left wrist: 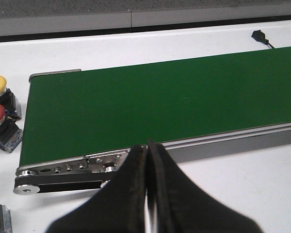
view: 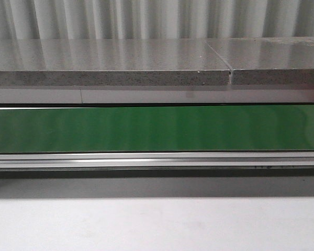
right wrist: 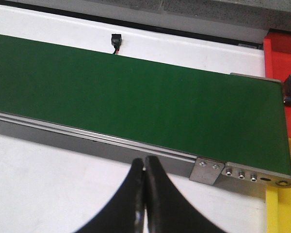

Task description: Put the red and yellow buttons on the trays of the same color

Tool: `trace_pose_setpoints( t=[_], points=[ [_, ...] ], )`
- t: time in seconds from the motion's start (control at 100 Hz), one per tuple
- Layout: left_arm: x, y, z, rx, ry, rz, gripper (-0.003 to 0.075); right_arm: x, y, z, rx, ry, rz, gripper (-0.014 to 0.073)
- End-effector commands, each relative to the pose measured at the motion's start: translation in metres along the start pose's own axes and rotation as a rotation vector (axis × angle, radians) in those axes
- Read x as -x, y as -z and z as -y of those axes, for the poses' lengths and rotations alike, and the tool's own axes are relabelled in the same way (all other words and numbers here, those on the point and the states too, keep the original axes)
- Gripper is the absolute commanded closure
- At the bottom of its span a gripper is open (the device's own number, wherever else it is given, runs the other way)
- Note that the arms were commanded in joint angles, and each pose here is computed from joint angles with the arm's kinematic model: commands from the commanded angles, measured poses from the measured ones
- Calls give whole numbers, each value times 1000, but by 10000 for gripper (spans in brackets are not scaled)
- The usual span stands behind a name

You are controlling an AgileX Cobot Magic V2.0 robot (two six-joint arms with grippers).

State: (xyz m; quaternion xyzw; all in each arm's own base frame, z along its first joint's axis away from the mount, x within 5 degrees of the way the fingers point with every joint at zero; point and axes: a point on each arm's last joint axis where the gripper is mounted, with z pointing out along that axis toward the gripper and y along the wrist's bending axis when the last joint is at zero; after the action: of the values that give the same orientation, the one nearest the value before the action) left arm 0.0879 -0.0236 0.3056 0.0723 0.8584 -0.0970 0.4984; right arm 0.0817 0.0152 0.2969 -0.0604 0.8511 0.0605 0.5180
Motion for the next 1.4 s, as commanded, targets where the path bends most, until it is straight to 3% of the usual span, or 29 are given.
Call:
trace_pose_setpoints(
  t=[0.0,0.15,0.32,0.61,0.7,0.87,0.94,1.39],
  points=[
    [15,3,2,-11,5,96,740,12,4,1,-14,18,85,660],
    [21,-8,-1,6,17,88,740,12,4,1,-14,18,85,660],
    [40,-24,-10,68,136,37,740,12,4,1,-14,18,85,660],
    [71,-54,-55,263,275,-96,732,12,4,1,-14,18,85,660],
    [73,-61,-66,294,303,-125,657,12,4,1,-14,18,85,660],
    [70,-69,-84,347,358,-188,330,12,4,1,-14,18,85,660],
    [66,-69,-91,370,386,-227,253,12,4,1,-14,18,85,660],
    [52,-86,-148,451,575,-665,248,12,4,1,-14,18,85,660]
  ],
)
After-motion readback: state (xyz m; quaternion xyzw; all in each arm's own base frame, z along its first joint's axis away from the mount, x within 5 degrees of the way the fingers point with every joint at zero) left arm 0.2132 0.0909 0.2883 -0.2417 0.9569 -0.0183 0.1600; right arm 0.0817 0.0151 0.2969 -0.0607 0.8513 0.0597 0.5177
